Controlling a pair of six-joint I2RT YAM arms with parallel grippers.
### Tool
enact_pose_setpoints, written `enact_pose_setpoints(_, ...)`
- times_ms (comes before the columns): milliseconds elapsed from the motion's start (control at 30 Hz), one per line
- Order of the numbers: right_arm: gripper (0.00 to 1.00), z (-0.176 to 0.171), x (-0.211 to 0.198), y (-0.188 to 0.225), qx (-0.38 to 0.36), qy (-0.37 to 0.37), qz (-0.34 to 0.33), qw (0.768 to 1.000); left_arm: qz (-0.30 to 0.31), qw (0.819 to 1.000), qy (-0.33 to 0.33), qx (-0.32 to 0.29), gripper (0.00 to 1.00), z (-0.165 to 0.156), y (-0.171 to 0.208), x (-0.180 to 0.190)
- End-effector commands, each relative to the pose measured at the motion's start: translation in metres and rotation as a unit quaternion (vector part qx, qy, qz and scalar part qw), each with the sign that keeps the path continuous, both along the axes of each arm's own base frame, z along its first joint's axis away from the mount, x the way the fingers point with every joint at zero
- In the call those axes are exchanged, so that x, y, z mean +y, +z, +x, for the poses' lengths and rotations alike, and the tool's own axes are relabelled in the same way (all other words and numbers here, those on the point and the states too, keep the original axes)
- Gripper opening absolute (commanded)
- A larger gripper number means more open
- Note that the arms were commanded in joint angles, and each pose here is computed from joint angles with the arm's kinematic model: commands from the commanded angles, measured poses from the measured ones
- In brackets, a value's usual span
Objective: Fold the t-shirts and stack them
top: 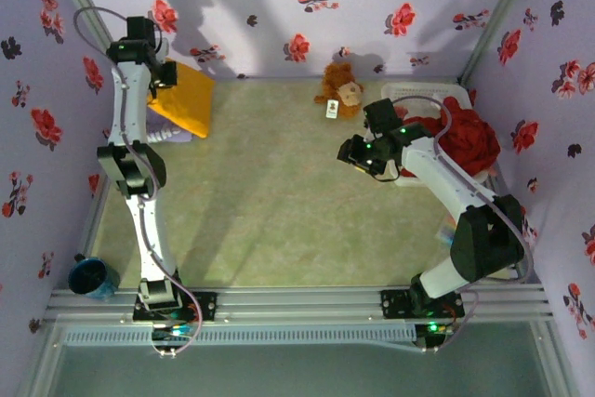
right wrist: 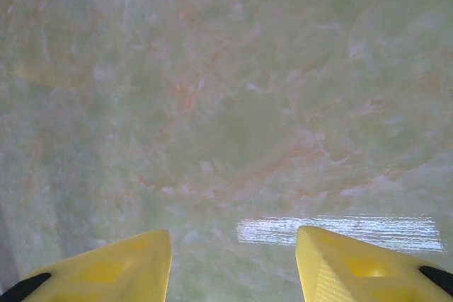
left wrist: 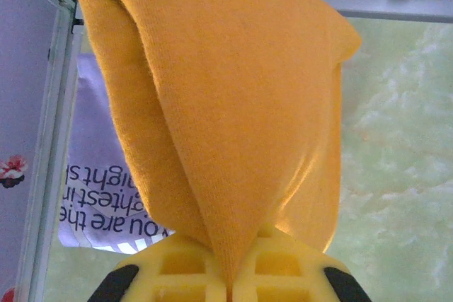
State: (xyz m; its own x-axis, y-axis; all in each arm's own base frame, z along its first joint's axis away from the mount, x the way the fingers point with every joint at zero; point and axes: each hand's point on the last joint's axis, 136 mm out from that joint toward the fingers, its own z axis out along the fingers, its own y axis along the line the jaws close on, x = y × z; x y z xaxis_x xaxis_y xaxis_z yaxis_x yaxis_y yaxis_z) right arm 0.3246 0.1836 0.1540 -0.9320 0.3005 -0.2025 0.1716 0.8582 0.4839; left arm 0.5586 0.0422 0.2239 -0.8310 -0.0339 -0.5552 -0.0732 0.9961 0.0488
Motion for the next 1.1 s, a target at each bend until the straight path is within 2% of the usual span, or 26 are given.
enact_pose_setpoints(0,0.51,-0.006,-0.002,-0.003,0.009,0.003,-0.011,1.000,0.003,0.997,-0.003,-0.071,0.00,-0.004,0.060,0.008)
enact_pose_setpoints(467,0.51,-0.004,0.003,-0.005,0.011,0.007,-0.010,1.000,-0.008,0.999,0.018,-0.050,0.00,-0.010,0.046,0.031)
enact_pose_setpoints(767,0.51,-0.004,0.006,-0.005,0.017,0.013,-0.014,1.000,-0.017,1.000,0.012,-0.012,0.00,-0.008,0.008,0.053)
enact_pose_setpoints(933,0.51,-0.002,0.007,-0.008,0.022,0.016,-0.018,0.999,-0.027,0.999,-0.006,-0.019,0.00,-0.004,0.009,0.047)
enact_pose_setpoints(1067,0.51,0.001,0.010,-0.010,0.023,0.016,-0.016,0.999,-0.023,0.998,-0.039,-0.037,0.00,0.002,0.020,0.026)
